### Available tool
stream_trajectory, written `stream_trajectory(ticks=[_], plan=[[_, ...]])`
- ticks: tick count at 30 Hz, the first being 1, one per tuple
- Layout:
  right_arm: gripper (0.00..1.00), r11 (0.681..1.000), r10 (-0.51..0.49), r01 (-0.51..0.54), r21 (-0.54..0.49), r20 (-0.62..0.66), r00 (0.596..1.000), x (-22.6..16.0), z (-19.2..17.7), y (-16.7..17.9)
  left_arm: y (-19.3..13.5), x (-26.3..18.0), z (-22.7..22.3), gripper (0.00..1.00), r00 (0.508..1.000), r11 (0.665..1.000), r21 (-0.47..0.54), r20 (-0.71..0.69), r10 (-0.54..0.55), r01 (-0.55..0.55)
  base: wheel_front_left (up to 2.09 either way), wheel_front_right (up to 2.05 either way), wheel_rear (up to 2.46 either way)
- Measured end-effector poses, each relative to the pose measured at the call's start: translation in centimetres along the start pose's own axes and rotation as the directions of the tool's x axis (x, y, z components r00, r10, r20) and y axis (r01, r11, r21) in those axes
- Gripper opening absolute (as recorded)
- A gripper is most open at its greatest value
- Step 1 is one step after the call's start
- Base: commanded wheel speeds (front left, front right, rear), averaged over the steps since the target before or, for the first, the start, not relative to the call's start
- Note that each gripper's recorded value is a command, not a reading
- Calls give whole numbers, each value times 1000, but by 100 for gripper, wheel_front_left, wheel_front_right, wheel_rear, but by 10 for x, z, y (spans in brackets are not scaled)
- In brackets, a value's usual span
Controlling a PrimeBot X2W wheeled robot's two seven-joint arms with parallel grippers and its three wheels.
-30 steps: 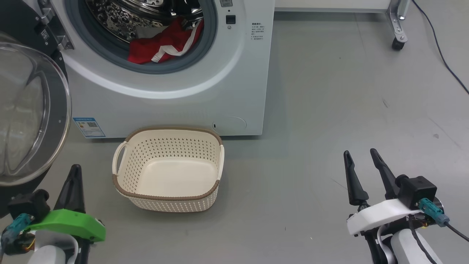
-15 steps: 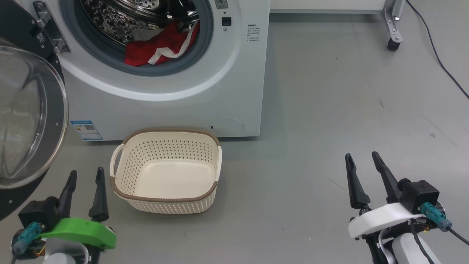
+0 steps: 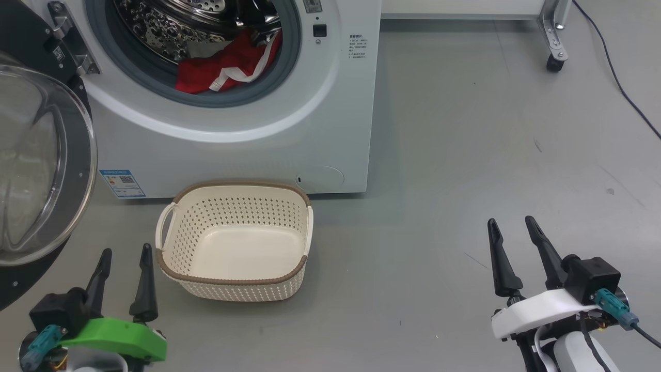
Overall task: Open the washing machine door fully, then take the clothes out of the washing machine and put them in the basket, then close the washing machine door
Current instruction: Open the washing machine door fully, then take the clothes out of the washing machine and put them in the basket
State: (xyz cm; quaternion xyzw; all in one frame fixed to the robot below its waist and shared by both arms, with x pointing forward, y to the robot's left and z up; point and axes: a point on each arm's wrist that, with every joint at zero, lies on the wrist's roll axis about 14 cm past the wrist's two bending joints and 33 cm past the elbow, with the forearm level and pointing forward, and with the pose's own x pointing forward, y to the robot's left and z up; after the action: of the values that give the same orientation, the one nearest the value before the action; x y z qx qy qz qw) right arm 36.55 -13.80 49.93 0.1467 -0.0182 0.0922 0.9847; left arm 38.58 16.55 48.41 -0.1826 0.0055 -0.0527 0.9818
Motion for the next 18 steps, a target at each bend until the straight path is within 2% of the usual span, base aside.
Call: stream_trajectory(ticks=[18], plan=[[100,1000,-6,6,-15,1,1000,0,0,-3,-1,-3,1,100,1000,1000,9,5,-5,5,0,0,0]])
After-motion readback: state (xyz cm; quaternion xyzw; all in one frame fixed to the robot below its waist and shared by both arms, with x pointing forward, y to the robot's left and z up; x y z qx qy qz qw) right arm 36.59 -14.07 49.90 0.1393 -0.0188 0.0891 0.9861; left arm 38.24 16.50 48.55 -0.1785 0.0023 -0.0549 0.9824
